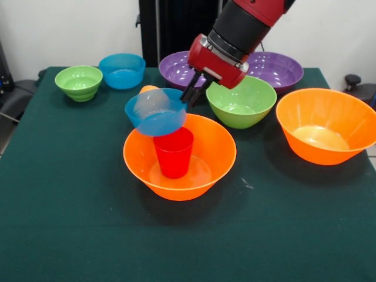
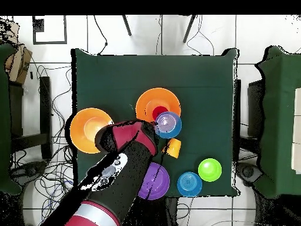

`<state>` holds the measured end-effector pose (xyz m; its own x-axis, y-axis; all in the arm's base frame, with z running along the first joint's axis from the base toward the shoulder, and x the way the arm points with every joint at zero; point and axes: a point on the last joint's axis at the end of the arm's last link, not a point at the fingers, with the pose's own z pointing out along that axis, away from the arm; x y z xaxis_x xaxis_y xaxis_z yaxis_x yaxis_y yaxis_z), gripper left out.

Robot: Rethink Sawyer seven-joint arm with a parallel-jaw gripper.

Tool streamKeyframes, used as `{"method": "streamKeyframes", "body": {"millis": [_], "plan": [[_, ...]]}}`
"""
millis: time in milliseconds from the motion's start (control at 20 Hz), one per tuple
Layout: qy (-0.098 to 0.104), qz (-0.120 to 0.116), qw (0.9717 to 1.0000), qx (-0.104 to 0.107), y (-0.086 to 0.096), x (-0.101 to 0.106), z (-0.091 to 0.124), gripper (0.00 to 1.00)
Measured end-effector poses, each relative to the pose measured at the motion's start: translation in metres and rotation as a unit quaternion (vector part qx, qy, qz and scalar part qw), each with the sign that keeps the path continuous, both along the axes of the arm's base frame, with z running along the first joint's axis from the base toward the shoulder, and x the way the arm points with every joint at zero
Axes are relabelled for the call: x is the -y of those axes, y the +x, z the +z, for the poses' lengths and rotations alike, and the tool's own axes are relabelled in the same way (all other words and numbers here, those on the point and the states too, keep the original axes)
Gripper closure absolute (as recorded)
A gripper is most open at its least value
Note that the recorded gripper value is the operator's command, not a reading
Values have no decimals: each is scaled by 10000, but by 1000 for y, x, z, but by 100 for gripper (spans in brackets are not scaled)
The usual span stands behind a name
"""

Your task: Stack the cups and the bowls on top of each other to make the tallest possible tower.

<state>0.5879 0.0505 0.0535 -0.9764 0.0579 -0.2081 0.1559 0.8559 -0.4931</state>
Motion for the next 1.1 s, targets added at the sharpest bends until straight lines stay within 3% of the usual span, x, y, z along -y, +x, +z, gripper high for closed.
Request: {"method": "streamKeyframes", "body": {"millis": [1100], "plan": [[86,-96,9999,54,0,-16,-8,100]]}}
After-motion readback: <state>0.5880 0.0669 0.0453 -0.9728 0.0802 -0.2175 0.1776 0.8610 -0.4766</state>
